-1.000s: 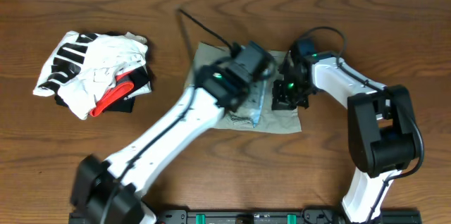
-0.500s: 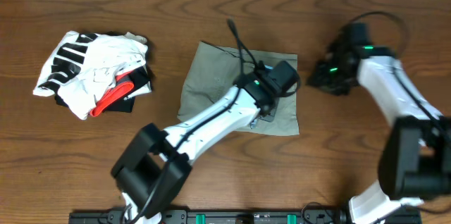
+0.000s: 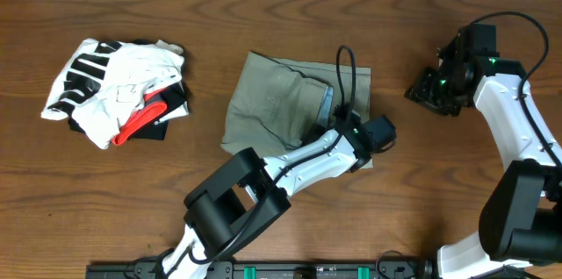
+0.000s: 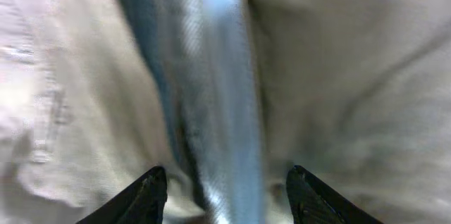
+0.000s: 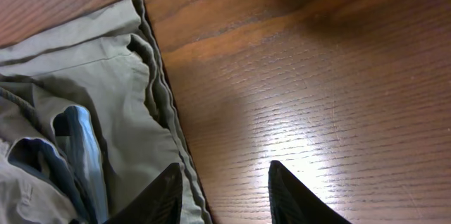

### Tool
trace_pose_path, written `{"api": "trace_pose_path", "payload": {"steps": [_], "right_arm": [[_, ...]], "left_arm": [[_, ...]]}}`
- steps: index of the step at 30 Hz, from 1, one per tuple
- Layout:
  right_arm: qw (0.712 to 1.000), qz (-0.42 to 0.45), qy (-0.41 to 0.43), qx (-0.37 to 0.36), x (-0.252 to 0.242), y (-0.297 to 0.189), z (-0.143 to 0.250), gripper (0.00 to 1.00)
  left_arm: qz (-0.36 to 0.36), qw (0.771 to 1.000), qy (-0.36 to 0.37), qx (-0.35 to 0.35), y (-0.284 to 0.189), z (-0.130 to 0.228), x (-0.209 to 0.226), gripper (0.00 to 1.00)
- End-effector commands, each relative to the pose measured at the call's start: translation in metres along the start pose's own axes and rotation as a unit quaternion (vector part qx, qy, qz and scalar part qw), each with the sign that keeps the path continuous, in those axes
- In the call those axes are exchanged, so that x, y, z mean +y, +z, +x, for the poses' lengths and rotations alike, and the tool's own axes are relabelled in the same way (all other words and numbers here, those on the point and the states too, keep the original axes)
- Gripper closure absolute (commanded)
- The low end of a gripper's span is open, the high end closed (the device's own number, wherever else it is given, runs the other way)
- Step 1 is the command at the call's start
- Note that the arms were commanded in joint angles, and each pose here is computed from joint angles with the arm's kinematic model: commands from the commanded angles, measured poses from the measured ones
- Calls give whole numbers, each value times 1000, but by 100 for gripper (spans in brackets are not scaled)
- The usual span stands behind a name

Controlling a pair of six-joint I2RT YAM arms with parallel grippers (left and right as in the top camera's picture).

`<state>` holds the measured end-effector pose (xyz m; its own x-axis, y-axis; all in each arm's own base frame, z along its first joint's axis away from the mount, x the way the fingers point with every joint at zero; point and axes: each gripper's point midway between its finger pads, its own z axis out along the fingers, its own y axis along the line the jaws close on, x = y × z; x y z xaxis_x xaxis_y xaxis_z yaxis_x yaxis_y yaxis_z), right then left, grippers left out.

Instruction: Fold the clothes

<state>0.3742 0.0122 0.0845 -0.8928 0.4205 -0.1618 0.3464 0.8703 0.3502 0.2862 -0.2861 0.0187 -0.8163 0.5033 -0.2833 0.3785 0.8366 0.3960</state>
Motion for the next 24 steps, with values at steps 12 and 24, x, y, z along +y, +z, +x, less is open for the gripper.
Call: {"api": "trace_pose_path", "payload": {"steps": [12, 24], "right_arm": [[1000, -3, -7, -9, 1, -4, -5, 62], [1000, -2, -6, -7, 1, -4, -4, 61]], "left_arm": [[-92, 995, 20, -40, -1, -20, 37, 43], [-18, 1000, 3, -6, 13, -10, 19, 43]]}}
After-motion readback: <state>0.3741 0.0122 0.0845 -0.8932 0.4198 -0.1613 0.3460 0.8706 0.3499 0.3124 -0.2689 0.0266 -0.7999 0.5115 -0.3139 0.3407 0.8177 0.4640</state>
